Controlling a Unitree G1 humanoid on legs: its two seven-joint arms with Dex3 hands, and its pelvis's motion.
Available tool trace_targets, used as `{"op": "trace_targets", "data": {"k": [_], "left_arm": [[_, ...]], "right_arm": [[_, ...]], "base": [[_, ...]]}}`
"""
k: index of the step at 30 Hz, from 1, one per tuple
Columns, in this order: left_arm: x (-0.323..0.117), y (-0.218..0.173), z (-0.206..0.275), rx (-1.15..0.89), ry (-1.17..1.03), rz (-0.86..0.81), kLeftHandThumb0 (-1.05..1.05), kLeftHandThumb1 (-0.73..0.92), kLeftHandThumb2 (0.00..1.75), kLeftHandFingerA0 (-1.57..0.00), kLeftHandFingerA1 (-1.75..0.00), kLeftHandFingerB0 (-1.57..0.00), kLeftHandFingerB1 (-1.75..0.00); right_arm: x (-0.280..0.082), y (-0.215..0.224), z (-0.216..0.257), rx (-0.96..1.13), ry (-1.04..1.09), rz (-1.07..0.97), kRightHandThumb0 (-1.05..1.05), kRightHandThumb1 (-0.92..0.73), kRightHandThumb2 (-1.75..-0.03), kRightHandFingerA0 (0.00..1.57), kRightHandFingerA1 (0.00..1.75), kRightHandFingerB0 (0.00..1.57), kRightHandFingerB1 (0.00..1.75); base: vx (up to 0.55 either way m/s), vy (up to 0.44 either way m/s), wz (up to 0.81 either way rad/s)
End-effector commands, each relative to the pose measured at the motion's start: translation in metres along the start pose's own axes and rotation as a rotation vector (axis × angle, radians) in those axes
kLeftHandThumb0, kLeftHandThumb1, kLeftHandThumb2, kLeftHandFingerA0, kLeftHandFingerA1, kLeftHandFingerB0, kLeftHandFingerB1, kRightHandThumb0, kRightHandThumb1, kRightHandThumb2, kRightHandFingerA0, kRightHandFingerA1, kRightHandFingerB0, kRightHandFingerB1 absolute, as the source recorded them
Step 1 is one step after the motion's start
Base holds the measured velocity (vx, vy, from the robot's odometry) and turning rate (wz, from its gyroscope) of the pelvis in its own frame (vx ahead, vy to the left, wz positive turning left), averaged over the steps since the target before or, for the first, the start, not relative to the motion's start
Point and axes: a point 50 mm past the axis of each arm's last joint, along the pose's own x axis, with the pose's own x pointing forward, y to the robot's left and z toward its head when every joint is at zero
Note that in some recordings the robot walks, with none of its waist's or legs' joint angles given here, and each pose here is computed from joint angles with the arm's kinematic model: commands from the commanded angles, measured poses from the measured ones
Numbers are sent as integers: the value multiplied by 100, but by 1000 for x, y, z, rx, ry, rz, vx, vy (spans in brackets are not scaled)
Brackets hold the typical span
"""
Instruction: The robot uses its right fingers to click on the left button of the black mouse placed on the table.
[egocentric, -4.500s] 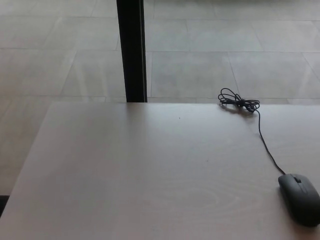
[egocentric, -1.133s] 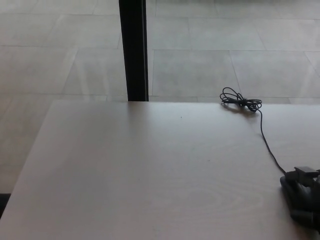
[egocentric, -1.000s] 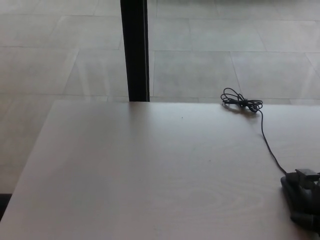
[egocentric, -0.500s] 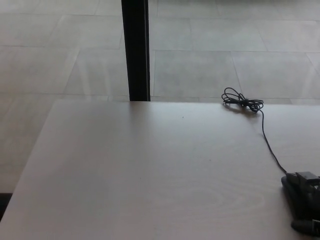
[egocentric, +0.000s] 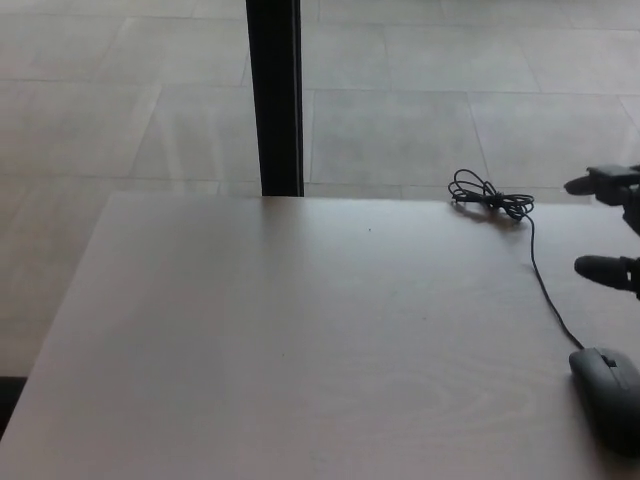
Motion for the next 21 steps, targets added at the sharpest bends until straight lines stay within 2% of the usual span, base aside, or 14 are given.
{"op": "trace_targets", "data": {"k": [1,2,3,4,5,6,15,16,17,18,20,21], "left_arm": [[0,4,5,2,-23,-2,-91,73,84,-72,-58,-58,-52],[0,5,5,-10,-20,-1,-91,73,84,-72,-58,-58,-52],[0,5,5,-7,-19,0,-85,89,66,-75,-52,-63,-48],[0,5,5,-9,-20,2,-85,89,66,-75,-52,-63,-48],[0,6,5,-12,-20,1,-91,72,84,-72,-59,-58,-53],[0,6,4,-6,-16,7,-85,88,67,-77,-53,-65,-48],[-1,7,2,1,-8,9,-85,90,66,-77,-53,-64,-48],[-1,7,0,8,-9,5,-92,73,86,-74,-59,-60,-53],[-1,7,0,12,-8,4,-86,90,68,-75,-53,-63,-48],[-1,7,0,15,-5,8,-86,90,67,-75,-52,-65,-47],[-1,8,-1,10,-3,20,-86,91,67,-74,-51,-64,-47],[-2,8,-2,13,-3,13,-86,90,68,-73,-52,-64,-48]], "right_arm": [[5,-35,-19,19,68,-77,-66,-65,-104,21,52,39,54],[5,-38,-20,30,73,-85,-66,-65,-104,21,52,39,54],[4,-43,-23,46,77,-105,-67,-65,-105,21,53,40,55],[5,-43,-22,47,75,-105,-67,-65,-105,21,53,40,55],[3,-46,-24,62,81,-125,-65,-63,-104,22,53,41,55],[-2,-51,-29,60,100,-137,-65,-64,-103,21,53,40,55],[-49,-62,-67,125,249,-178,-64,-63,-102,21,53,40,55],[-57,-61,-72,138,258,-194,-62,-61,-100,23,54,40,55],[-65,-58,-78,141,283,-202,-61,-61,-99,26,54,41,55],[-79,-52,-87,182,310,-230,-52,-74,-62,42,46,47,41],[-101,-41,-101,232,371,-256,-51,-73,-61,44,42,47,41],[-111,-34,-109,275,427,-265,-56,-59,-95,33,54,40,53]], "base": [[0,0,0],[0,0,0],[0,0,0],[0,0,0],[0,0,0],[0,0,0],[0,0,0],[0,0,0],[0,0,0],[0,0,0],[0,0,0],[0,0,0]]}}
